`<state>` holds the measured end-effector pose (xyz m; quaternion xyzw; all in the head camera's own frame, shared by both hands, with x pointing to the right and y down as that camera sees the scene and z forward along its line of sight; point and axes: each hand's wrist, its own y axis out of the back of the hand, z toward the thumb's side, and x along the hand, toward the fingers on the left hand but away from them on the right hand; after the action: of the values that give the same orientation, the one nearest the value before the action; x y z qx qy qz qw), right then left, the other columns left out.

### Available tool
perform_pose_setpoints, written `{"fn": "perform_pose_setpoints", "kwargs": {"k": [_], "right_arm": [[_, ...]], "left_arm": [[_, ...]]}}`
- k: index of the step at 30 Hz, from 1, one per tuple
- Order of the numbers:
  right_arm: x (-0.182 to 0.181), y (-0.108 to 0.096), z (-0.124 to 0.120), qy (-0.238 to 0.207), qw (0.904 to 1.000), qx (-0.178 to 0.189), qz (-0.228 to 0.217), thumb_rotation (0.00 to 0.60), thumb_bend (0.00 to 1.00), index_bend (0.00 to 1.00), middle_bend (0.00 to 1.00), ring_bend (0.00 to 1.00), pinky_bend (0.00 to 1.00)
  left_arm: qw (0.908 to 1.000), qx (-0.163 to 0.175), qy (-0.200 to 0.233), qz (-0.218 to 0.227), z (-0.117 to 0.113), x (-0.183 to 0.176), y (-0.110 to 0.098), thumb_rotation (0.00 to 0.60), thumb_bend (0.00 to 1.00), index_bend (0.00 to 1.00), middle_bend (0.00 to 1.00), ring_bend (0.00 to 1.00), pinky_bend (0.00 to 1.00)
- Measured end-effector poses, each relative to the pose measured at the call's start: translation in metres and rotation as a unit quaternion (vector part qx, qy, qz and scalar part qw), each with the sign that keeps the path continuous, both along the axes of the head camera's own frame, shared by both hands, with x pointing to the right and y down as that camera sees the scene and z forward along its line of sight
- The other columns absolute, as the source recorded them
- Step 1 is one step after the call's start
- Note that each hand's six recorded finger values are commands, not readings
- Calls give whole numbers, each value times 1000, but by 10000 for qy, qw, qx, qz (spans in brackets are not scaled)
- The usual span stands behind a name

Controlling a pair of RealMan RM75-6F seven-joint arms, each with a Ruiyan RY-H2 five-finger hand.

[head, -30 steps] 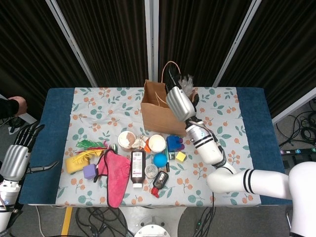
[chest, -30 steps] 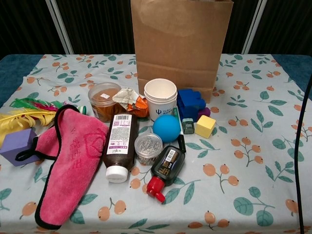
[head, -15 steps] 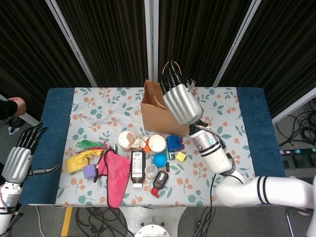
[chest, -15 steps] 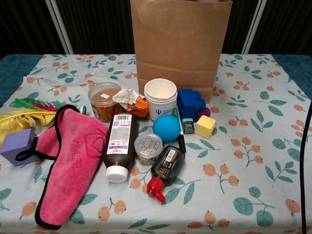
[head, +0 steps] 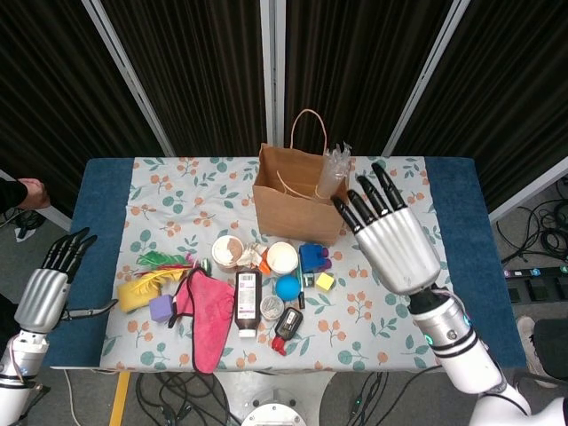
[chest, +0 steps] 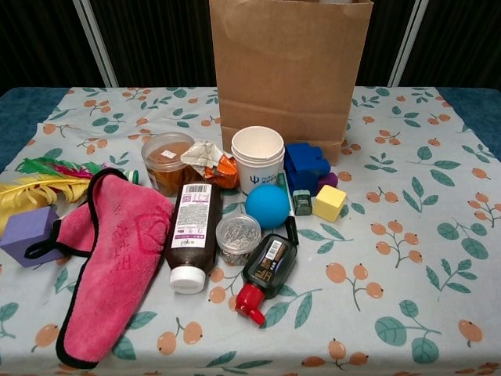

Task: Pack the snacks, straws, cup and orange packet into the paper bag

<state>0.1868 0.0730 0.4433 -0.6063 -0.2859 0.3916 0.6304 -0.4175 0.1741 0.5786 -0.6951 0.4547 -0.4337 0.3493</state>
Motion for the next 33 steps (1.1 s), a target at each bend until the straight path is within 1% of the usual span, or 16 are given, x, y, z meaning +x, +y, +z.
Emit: {"fn": "perform_pose_setpoints", "kwargs": {"k": [2, 3, 5, 6, 8, 10, 11, 15, 18, 21, 24, 30, 33], "right_arm": [[0, 13, 12, -324, 9983, -487, -78, 600, 0, 326, 376, 253, 189], [-2, 21, 22, -525, 9951, -835, -121, 600, 0, 332, 384, 258, 196], [-6, 33, 40, -772, 9878, -1343, -174, 600, 0, 334, 386, 261, 199], [-10, 39, 54, -870, 9827, -1622, -200, 600, 0, 334, 386, 260, 199], [-15, 45, 75, -893, 9765, -1948, -212, 600, 0, 334, 379, 245, 201], [-17, 48, 99, -822, 9714, -2224, -150, 600, 0, 321, 354, 210, 187], [-18, 48, 108, -801, 9688, -2342, -101, 600, 0, 305, 335, 188, 171], [-29, 50, 144, -819, 9515, -2958, 198, 600, 0, 211, 254, 95, 73], [-39, 49, 171, -826, 9400, -3281, 434, 600, 0, 192, 226, 63, 29], [-51, 42, 193, -835, 9364, -3362, 562, 600, 0, 187, 205, 52, 3], [-66, 36, 208, -879, 9346, -3382, 657, 600, 0, 173, 188, 44, 0], [-94, 28, 235, -874, 9306, -3448, 865, 600, 0, 171, 184, 43, 0], [-104, 24, 241, -820, 9342, -3369, 841, 600, 0, 171, 181, 41, 0]], "left_arm": [[10000, 32, -9, -42, -2, -2, -1, 214, 0, 55, 39, 27, 69], [10000, 43, -9, -54, -3, -3, -1, 214, 0, 56, 39, 27, 69], [9999, 74, -18, -98, -6, -5, -1, 214, 0, 55, 39, 28, 69], [9999, 76, -18, -111, -6, -6, -1, 215, 0, 55, 39, 28, 69], [9999, 81, -24, -133, -7, -9, -1, 218, 0, 55, 39, 28, 69], [9999, 80, -29, -149, -7, -10, -1, 219, 0, 56, 39, 27, 69], [9998, 76, -28, -159, -7, -11, 0, 217, 0, 56, 39, 27, 69], [9998, 52, -25, -189, -5, -15, 0, 217, 0, 56, 39, 28, 69], [9998, 28, -21, -197, -3, -16, 0, 217, 0, 55, 39, 28, 69], [9998, -7, -4, -175, -1, -16, 2, 213, 0, 55, 39, 28, 69], [9999, -38, 26, -136, 0, -15, 3, 215, 0, 56, 39, 28, 69], [9999, -70, 31, -121, 2, -17, 7, 216, 0, 55, 39, 28, 69], [9999, -58, 23, -125, 1, -18, 5, 219, 0, 55, 39, 27, 69]]}}
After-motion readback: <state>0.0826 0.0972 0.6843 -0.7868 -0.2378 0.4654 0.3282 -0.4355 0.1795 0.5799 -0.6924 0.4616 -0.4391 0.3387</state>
